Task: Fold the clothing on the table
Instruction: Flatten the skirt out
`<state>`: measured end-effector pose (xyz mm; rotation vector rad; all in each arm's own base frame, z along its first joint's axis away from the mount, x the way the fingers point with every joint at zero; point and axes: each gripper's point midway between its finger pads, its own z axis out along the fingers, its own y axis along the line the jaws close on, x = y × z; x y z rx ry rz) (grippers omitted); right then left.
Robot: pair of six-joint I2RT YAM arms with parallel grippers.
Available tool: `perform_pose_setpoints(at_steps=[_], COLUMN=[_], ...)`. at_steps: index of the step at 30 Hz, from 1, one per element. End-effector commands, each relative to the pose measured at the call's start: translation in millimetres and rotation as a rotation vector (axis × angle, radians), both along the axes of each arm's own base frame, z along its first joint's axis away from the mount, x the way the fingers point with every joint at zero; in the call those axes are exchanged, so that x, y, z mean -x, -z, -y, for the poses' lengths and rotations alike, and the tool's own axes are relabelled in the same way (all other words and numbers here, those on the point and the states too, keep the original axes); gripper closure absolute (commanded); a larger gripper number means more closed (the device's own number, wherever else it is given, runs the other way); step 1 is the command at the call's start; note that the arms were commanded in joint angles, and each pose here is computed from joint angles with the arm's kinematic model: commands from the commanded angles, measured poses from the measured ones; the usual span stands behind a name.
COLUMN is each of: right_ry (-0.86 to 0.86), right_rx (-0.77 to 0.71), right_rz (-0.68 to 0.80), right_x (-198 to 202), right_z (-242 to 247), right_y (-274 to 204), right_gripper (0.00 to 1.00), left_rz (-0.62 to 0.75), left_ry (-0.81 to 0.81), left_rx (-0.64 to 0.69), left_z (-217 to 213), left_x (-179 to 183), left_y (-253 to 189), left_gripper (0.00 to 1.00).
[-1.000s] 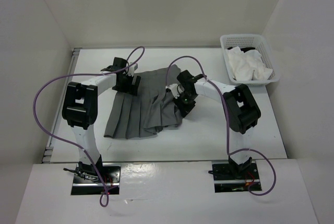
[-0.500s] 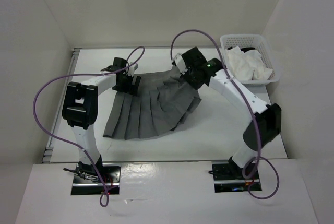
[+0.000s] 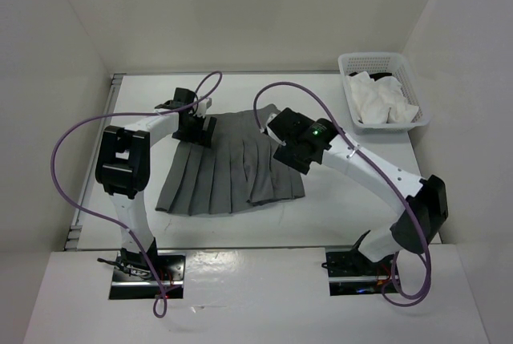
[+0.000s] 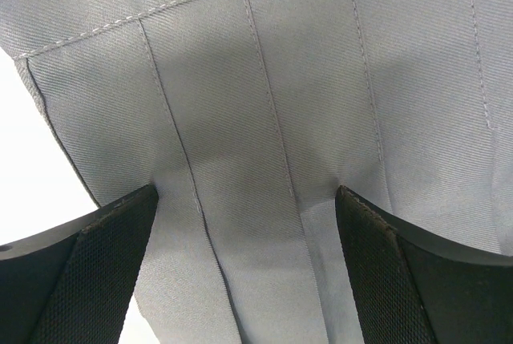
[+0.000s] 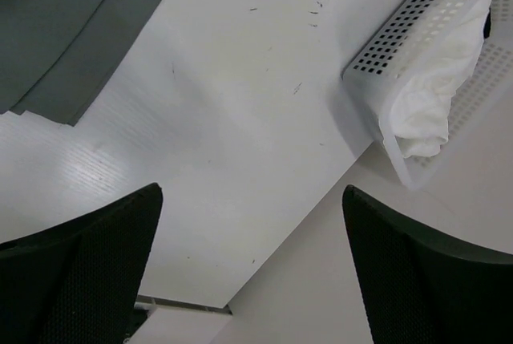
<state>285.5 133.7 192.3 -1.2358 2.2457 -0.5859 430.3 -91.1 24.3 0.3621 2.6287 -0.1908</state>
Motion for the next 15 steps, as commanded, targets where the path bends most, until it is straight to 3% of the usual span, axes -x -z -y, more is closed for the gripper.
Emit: perform_pose_setpoints(at_steps=[1, 4, 9, 15], right_ry=[0.002, 0.018, 0.008, -0.064], right_rx=[-0.081, -0.144, -0.311, -0.447], right_rz=[0.073, 0.069, -0.086, -0.348], right_x=[-12, -32, -54, -33], right_z=[-14, -29, -60, -106], right_y=[-18, -11, 19, 71], right_gripper=[0.03, 0.03, 0.03, 0.03], left_rz=[-0.021, 0.007, 0.042, 0.047], left_ry=[0.002, -0.012, -0.029, -0.026], left_rx=[-0.01, -0.033, -0.077, -0.131], left_z=[-3, -8, -17, -25], left_x=[2, -1, -2, 10], left_y=[-4, -14, -31, -42], left_gripper=[0.03, 0.03, 0.03, 0.03])
